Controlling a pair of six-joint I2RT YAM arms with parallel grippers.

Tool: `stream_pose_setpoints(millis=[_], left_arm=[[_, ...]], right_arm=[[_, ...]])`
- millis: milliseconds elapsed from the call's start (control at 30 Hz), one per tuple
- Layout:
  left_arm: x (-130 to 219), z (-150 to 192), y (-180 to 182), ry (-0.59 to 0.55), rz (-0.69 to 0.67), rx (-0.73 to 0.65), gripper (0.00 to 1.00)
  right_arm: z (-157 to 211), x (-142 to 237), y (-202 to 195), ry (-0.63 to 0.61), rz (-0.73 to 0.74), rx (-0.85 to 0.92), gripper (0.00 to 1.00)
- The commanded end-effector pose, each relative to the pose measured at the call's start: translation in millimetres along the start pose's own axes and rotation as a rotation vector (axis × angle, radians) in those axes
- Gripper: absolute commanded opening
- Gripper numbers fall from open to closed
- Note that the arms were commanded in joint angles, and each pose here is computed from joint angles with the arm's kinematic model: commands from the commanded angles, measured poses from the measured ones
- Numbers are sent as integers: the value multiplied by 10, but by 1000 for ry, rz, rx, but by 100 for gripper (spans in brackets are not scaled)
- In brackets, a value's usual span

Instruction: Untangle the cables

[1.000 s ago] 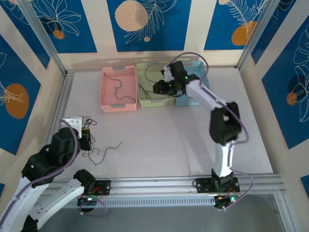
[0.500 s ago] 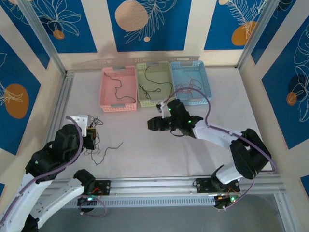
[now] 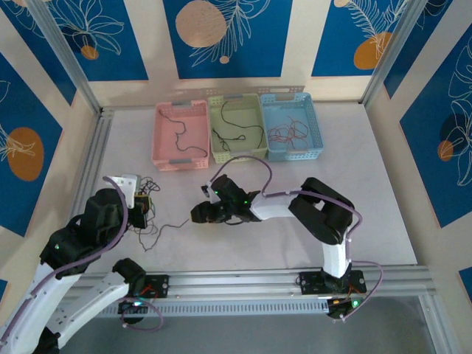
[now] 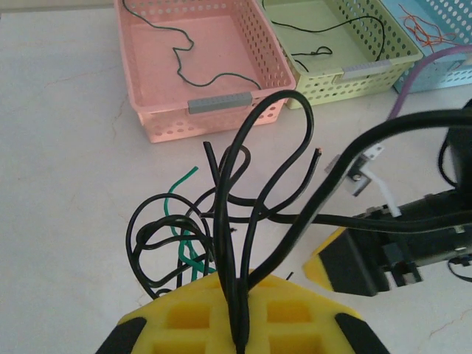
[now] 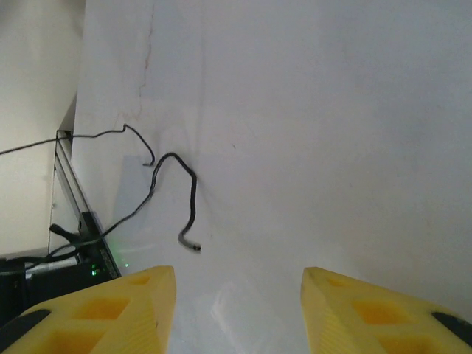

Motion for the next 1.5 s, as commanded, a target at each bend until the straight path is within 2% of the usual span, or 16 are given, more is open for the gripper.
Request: stream_pose_setpoints(millis=[0,200,533,733,867,933,1033,1133,1200,1267,1367,1467], left_arm=[[-32,6,-11,3,7,-4,0],[-40,9,-5,6,4,-5,0],[-51,14,-4,10,3,-3,0],[-56,14,-4,11,3,-3,0],[-56,18,-2,12,3,-2,0],[-52,12,3,8,0,-2,0],[-43,7,15,3,-5,1,0],[-42,9,20,2,-7,2,0],[-46,10,16,4,-5,2,0],[-49,15,9,8,-2,-1,0],[-47,9,17,4,-6,2,0],[-39,3,35,-1,-14,5,0]], right_arm=[[-141,-104,182,-18,-47,3,49],[-65,-319,157,32,-89,-37,48],[15,-500,226,102,-125,-25,37],[29,-486,262,109,-146,-19,21],[13,-421,273,85,-133,7,0],[-39,-304,260,66,-116,27,0],[-187,106,137,-9,-45,62,0],[-303,775,-249,-109,111,42,0],[-306,1303,-643,-196,253,-8,0],[-244,1987,-1092,-311,412,-112,0],[-26,2809,-1571,-447,624,-257,0],[213,3308,-1837,-532,756,-377,0]])
Point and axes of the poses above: each hand's point on the last joint's axis, 136 mm out from that joint toward the fingers, its own x axis back along the fingers, its own y axis along the line the jaws close on, z = x × y, the point moved 2 cm from there along x, back along the fingers, and after that the axes turned 15 degrees about x, right-handed, at the moved point
